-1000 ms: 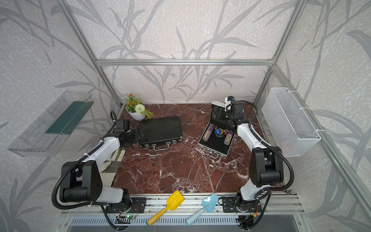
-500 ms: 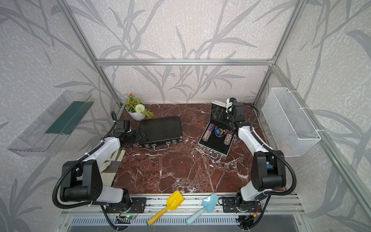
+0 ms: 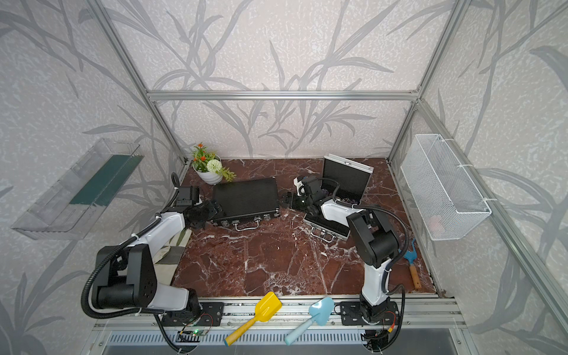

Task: Open the poker set cases
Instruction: Adjust the poker set case at the center of the board.

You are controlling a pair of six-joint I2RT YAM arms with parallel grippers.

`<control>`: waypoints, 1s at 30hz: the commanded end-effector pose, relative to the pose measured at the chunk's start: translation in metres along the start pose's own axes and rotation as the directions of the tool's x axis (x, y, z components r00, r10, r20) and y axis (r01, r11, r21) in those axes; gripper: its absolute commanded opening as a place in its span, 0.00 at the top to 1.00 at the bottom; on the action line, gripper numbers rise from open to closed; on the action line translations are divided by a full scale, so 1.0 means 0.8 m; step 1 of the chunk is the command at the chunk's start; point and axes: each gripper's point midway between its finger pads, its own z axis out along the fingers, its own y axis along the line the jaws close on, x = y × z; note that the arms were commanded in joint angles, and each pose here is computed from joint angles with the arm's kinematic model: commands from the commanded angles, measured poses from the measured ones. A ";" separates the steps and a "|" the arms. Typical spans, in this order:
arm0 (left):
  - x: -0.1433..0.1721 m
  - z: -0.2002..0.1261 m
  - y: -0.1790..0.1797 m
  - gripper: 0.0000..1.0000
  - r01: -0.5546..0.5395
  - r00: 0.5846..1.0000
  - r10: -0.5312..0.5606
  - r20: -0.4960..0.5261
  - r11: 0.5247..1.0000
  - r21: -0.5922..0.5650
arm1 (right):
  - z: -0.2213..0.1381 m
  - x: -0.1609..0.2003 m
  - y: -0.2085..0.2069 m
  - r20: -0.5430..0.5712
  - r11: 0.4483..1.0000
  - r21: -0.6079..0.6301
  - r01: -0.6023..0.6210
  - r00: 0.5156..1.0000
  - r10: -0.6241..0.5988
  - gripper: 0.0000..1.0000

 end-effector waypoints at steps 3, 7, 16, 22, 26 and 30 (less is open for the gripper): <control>0.014 0.023 -0.008 0.26 0.002 0.998 0.002 -0.063 0.998 0.065 | 0.030 0.013 0.010 -0.048 0.998 -0.036 -0.045 0.998 0.043 0.09; 0.029 0.036 -0.024 0.38 0.002 0.994 0.011 -0.110 0.993 0.119 | 0.041 0.024 0.025 -0.089 0.990 -0.113 -0.079 0.994 0.069 0.14; 0.086 0.028 -0.083 0.43 -0.088 0.980 0.119 -0.162 0.979 0.185 | 0.036 0.047 0.039 -0.139 0.979 -0.148 -0.143 0.983 0.122 0.25; 0.083 -0.013 -0.056 0.40 -0.102 0.989 0.110 -0.098 0.991 0.085 | 0.020 0.051 0.041 -0.132 0.982 -0.117 -0.145 0.983 0.130 0.24; 0.075 -0.046 -0.031 0.34 -0.083 0.995 0.083 -0.052 0.997 0.004 | 0.014 0.063 0.042 -0.152 0.982 -0.107 -0.158 0.978 0.141 0.24; 0.055 -0.069 -0.012 0.29 -0.035 0.999 0.037 0.023 0.997 -0.072 | -0.002 0.075 0.036 -0.166 0.985 -0.046 -0.169 0.973 0.159 0.21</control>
